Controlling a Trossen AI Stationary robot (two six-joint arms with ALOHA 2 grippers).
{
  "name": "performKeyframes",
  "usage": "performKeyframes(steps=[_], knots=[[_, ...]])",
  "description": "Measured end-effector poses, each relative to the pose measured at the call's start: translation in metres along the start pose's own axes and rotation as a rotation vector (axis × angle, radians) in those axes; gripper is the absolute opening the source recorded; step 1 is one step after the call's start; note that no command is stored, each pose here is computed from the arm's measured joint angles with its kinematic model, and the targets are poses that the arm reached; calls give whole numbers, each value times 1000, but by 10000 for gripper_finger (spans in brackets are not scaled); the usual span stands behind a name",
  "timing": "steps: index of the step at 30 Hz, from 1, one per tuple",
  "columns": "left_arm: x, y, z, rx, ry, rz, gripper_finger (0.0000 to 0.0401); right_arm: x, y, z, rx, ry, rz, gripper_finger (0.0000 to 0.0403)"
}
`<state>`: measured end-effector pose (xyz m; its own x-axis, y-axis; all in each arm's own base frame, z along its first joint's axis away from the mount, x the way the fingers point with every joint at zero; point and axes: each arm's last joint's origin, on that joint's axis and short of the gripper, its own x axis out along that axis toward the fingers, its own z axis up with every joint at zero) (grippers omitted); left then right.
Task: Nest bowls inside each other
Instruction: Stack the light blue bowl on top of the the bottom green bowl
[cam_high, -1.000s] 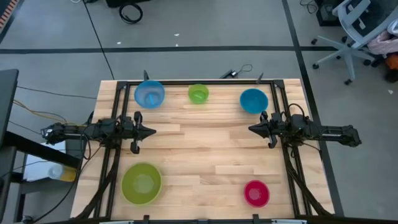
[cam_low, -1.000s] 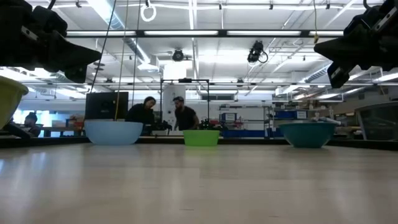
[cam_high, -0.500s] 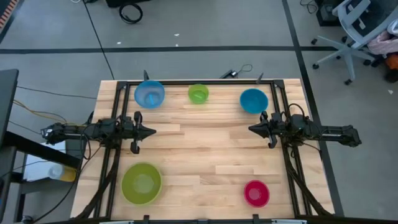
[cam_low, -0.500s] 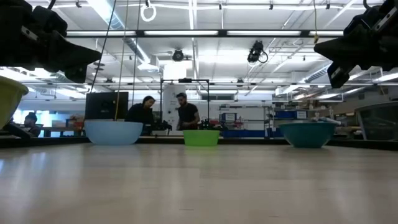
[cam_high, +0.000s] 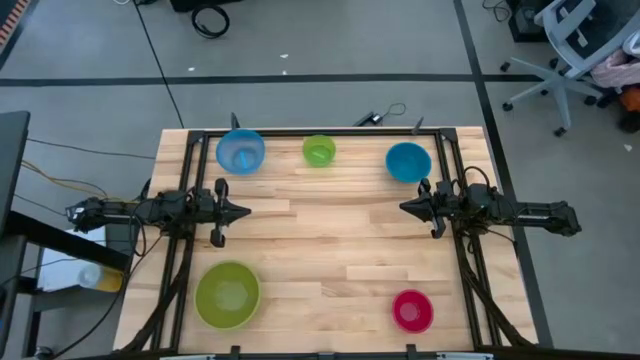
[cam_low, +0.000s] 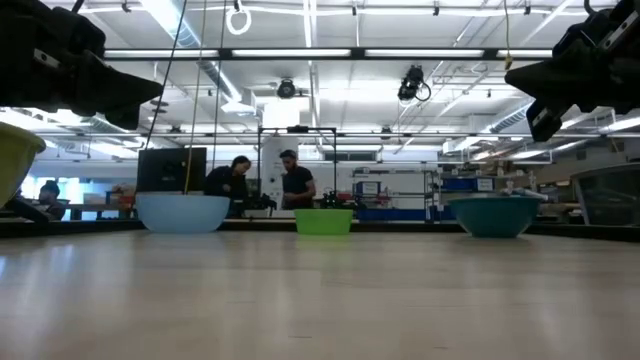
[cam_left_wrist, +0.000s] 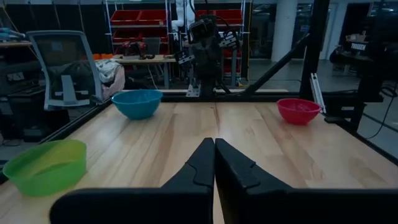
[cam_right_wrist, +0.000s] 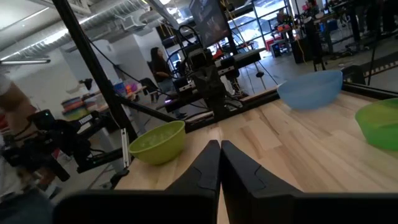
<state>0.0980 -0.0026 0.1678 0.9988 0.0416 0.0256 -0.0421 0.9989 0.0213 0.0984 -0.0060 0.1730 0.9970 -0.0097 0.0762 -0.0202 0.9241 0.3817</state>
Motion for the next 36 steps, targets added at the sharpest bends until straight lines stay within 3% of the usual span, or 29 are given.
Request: performKeyframes(steps=[8,11,17,21,24,27,29,32,36], knots=[[0,0,1,29,-5,1,14,0,0,0,-9,-1,-1,18],[0,1,4,31,-41,24,14,0,-1,3,-54,-54,-56,18],[-1,2,17,-216,-179,48,14,-4,3,24,242,-324,-73,18],[-4,3,28,-426,-302,11,14,-8,3,34,291,-488,-149,18],[-7,4,35,-493,-385,5,14,-11,3,39,305,-575,-181,18],[-10,6,41,-617,-468,15,14,-11,-1,38,348,-621,-304,18],[-11,7,44,-652,-510,23,14,-10,-6,32,437,-614,-375,18],[-13,7,48,-612,-551,30,14,-4,-9,24,511,-491,-421,19],[-12,11,46,-625,-549,180,14,7,-9,26,543,-367,-496,27]])
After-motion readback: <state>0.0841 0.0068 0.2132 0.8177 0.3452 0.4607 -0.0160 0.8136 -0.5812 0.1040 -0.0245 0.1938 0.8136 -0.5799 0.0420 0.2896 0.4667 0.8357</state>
